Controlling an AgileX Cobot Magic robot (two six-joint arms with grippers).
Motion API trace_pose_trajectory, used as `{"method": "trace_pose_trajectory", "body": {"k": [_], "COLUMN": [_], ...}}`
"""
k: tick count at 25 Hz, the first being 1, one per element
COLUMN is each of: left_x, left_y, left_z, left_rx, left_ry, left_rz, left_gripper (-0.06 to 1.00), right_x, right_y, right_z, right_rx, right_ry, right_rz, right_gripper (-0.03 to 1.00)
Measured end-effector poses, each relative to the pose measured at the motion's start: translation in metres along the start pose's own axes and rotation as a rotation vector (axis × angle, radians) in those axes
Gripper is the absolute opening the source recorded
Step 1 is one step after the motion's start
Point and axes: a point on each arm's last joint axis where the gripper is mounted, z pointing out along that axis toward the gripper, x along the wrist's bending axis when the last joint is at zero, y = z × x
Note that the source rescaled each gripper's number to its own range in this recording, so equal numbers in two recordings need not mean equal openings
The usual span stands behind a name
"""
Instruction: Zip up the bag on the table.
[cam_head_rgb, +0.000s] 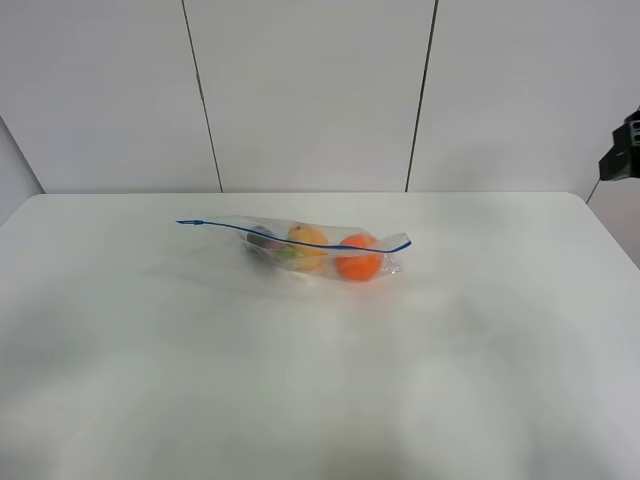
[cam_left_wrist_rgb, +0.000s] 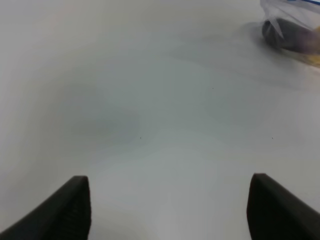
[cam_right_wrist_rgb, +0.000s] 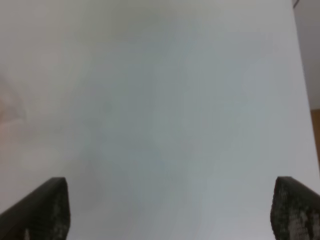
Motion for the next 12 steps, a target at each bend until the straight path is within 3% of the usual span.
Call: {"method": "trace_pose_trajectory", "body": {"k": [8, 12], "left_x": [0.000, 0.000], "left_y": [0.000, 0.000], "left_z": [0.000, 0.000], "left_rx": [0.000, 0.000], "left_ry": [0.000, 0.000], "left_rz": [0.000, 0.000], "left_gripper": [0.99, 0.99], "right_x": [-0.003, -0.004], "right_y": [-0.028, -0.044], "right_z": [-0.083, -0.106], "right_rx": [-0.133, -0.150], "right_ry": [-0.008, -0.010], "right_rz": [0.014, 0.018], "right_gripper": [0.99, 0.99]}}
